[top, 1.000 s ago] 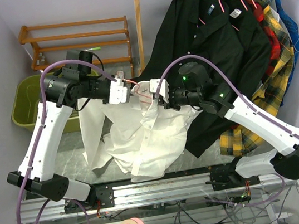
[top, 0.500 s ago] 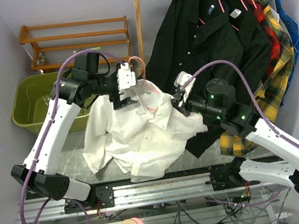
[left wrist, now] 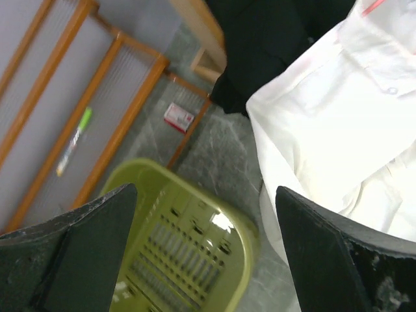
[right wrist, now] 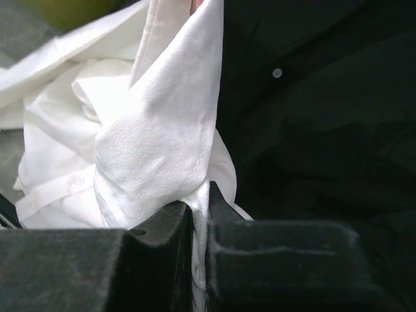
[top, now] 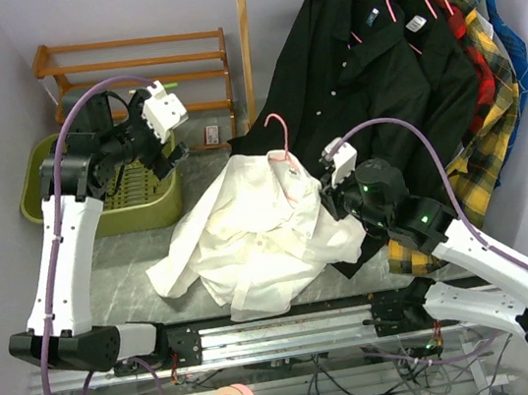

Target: Place the shirt on the hanger

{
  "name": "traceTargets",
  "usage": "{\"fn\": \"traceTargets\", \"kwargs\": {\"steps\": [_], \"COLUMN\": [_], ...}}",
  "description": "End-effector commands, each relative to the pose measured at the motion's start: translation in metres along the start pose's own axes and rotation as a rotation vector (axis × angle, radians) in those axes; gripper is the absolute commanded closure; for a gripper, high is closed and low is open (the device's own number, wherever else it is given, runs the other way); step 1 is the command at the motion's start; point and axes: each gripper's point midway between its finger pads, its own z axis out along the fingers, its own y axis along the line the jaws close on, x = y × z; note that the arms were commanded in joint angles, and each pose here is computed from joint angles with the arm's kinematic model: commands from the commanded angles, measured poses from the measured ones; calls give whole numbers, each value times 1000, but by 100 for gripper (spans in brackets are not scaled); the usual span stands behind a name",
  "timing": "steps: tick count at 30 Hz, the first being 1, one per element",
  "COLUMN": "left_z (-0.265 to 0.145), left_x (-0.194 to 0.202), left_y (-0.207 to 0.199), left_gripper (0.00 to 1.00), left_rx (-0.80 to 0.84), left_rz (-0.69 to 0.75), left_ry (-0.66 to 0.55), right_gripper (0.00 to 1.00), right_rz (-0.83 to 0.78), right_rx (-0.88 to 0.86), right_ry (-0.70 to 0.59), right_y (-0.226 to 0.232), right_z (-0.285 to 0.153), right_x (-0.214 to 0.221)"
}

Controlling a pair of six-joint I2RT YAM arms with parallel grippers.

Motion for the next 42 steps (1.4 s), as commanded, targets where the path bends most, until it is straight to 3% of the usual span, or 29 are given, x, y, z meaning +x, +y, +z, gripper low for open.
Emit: {"fn": "traceTargets", "kwargs": {"steps": [1, 7, 14, 17, 23, 31, 42], "left_z": [-8, -36, -79, -83, -79, -77, -74], "left_x": [32, 23, -8, -13, -9, -6, -5], "left_y": [25, 34, 40, 38, 25, 17, 12], "left_gripper": [1, 1, 1, 1, 1, 1, 0], "left_rx": [-183, -282, -366, -371, -309, -276, -231], "left_rz": [-221, -391, -453, -478, -504, -508, -521], "left_ry": [105, 171, 168, 151, 140, 137, 124], "right_gripper": [100, 100, 100, 100, 100, 100, 100], "right_rz": [136, 266, 102, 51, -21, -94, -60], "right_rx": [111, 398, 473, 521, 598, 616, 618], "right_ry": [-148, -236, -333, -419, -466, -426, -356], "right_y": [-18, -67, -93, -104, -121, -151, -188], "right_z": [-15, -38, -37, -55, -79, -70, -34], "right_x": [-33, -51, -135, -171, -220, -269, -290]}}
